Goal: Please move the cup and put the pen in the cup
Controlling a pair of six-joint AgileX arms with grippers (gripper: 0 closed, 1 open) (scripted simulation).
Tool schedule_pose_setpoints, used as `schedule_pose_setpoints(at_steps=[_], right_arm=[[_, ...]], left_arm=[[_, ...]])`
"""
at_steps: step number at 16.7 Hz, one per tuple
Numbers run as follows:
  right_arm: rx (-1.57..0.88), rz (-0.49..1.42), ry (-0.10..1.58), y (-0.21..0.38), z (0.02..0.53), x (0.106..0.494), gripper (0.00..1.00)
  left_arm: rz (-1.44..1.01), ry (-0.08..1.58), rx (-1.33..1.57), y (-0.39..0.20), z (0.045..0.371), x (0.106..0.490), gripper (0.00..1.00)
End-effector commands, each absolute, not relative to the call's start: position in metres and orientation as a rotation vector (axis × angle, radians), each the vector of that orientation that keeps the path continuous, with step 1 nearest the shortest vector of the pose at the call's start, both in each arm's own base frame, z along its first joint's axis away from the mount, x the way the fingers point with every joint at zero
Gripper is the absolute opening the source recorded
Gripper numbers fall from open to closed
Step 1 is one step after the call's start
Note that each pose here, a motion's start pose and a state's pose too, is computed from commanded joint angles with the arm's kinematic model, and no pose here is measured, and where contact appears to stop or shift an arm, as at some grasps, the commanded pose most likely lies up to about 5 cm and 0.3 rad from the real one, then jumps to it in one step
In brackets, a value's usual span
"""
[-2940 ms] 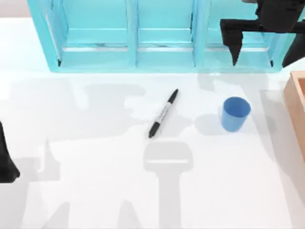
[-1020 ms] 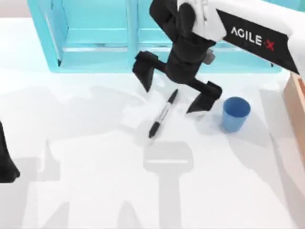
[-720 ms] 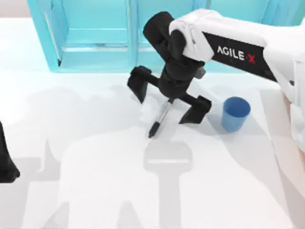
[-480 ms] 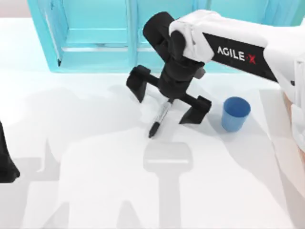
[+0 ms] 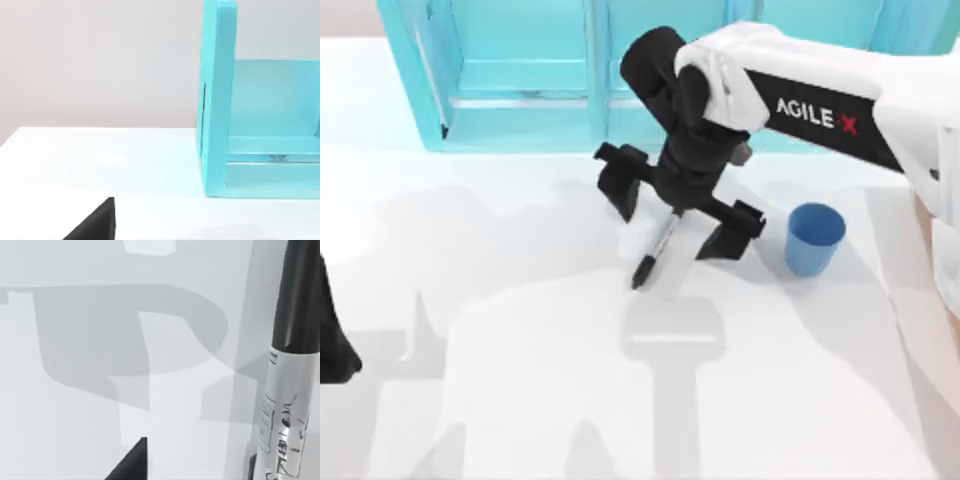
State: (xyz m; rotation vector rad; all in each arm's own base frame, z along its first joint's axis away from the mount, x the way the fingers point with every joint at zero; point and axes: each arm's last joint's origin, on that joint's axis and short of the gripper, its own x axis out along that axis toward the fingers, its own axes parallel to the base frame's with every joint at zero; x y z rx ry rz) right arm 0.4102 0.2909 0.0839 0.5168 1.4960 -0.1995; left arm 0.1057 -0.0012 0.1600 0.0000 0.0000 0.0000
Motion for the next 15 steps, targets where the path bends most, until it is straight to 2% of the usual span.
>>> schedule_pose_setpoints(at_steps=[7, 15], right_arm=[[0.517, -0.200, 1.496, 0.2909, 0.0839, 0.4102, 0.02], [0.517, -0.200, 1.496, 0.2909, 0.0839, 0.4102, 0.00]], left_arm=[[0.000, 0.000, 0.000, -0.0012, 0.1600, 0.1057, 1.00], [0.000, 0.000, 0.000, -0.0012, 0.1600, 0.1057, 1.00]])
